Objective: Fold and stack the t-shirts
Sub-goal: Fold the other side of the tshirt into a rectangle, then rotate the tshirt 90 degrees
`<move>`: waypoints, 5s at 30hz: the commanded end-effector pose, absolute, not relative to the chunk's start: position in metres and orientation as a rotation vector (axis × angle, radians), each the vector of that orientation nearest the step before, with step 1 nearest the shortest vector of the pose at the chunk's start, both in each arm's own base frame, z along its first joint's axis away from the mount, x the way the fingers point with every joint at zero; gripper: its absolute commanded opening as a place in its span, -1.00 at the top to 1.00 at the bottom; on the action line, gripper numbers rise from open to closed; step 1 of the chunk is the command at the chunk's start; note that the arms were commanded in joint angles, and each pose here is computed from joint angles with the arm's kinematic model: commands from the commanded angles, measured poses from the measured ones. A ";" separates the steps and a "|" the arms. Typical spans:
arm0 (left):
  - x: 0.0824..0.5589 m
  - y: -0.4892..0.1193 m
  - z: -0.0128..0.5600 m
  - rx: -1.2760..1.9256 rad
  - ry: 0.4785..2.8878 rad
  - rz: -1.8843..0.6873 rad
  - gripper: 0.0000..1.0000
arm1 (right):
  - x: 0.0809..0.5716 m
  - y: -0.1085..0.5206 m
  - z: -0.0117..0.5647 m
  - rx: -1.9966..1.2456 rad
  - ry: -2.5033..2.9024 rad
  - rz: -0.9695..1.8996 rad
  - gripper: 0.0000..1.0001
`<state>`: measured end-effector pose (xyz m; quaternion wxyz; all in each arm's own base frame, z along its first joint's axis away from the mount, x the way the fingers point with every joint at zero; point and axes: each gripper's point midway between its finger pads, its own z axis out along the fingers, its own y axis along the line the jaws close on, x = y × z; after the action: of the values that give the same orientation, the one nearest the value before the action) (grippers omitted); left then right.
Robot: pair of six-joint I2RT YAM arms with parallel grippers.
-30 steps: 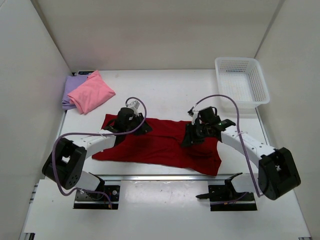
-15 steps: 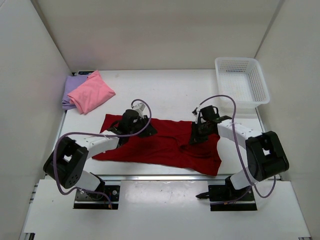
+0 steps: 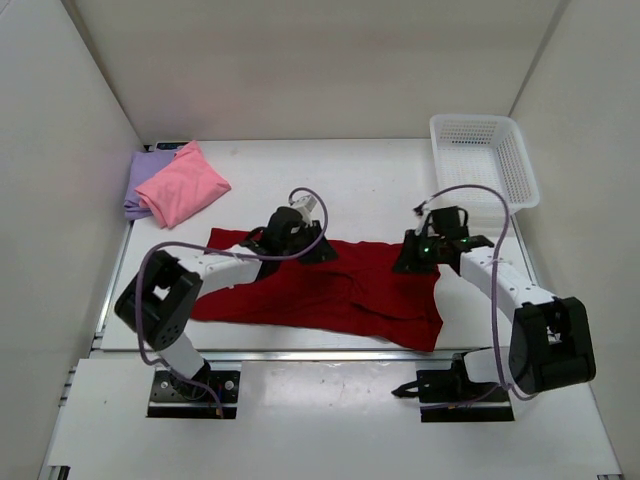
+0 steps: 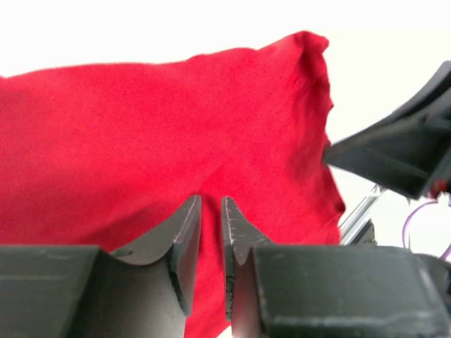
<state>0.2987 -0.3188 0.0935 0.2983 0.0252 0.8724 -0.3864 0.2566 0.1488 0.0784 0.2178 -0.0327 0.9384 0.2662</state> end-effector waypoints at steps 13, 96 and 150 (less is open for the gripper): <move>0.359 -0.319 0.070 -0.141 2.356 -1.142 0.44 | 0.361 0.061 0.076 0.182 2.503 0.183 0.39; 0.312 -0.236 0.174 -0.015 2.158 -1.147 0.35 | 0.262 0.178 0.024 0.070 2.711 0.670 1.00; 0.326 -0.166 0.156 -0.169 2.246 -0.776 0.73 | 0.335 0.360 0.018 -0.165 2.599 0.996 0.95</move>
<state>0.3246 -0.1600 0.1420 0.3517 -0.0787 0.8847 -0.2957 0.3324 0.3715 0.0285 0.1854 -0.0733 0.9092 0.3654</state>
